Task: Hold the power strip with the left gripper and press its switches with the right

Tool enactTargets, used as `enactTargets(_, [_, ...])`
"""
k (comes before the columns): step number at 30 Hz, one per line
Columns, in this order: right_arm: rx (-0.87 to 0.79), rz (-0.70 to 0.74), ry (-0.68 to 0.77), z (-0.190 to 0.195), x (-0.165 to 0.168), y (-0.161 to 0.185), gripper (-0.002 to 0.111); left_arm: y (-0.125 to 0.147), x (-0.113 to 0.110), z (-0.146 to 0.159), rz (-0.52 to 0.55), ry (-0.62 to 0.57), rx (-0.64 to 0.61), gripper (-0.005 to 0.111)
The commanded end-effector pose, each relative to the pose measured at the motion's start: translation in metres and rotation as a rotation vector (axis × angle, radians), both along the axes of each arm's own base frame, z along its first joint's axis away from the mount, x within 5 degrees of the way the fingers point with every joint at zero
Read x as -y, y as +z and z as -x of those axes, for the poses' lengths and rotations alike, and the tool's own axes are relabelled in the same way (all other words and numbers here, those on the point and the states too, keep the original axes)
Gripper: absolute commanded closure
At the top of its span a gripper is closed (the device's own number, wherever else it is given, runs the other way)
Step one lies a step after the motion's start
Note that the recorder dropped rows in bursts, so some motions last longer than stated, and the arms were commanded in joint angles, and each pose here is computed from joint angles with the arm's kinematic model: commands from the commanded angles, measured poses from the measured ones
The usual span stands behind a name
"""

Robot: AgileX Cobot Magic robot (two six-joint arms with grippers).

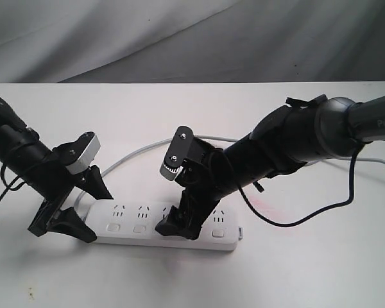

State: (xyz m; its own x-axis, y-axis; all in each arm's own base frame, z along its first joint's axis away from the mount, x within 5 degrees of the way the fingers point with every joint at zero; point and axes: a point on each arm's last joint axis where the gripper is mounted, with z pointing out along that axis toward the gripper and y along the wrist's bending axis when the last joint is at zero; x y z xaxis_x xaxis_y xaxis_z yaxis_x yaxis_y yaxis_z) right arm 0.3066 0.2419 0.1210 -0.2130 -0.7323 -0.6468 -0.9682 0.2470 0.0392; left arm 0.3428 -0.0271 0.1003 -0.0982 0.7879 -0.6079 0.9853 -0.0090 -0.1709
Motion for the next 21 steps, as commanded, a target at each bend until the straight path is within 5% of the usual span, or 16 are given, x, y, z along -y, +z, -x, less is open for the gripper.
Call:
enactTargets(1, [0.022,0.001,-0.021,-0.0027,0.0004,0.0008,0.014,0.0018,0.0003,0.0007,0.006,-0.01,0.0,0.052])
enactTargets(21, [0.072,0.029,-0.028,-0.0066,0.0025,0.0,0.014,0.0018,0.0003,0.0007,0.006,-0.01,0.0,0.052])
